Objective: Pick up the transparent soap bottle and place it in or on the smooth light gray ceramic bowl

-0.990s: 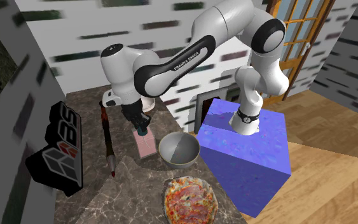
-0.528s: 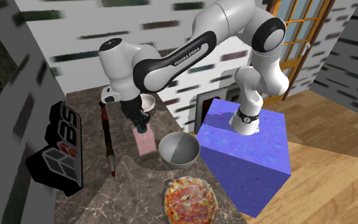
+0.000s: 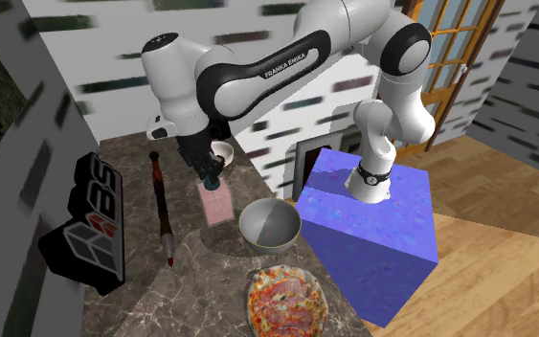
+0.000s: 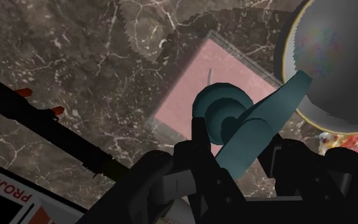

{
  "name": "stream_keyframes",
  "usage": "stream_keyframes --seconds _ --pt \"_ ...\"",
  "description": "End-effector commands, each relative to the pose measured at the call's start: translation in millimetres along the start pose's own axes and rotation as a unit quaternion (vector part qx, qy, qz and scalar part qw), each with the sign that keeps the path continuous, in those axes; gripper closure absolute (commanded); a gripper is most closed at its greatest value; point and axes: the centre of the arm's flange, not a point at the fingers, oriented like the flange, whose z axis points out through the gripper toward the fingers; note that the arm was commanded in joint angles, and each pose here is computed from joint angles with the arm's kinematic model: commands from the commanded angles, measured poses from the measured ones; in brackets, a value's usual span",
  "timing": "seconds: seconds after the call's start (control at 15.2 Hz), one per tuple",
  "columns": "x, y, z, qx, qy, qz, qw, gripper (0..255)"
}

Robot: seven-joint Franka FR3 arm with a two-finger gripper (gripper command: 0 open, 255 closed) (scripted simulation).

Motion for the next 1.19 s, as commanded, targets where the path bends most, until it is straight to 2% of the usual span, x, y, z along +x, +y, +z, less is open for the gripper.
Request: stream_keyframes --seconds 0.0,1.12 --pt "-1.8 0.4 -11.0 0.0 0.0 0.0 1.0 255" --pt "-11.8 -1.7 -100.2 0.0 0.0 0.0 1.0 255"
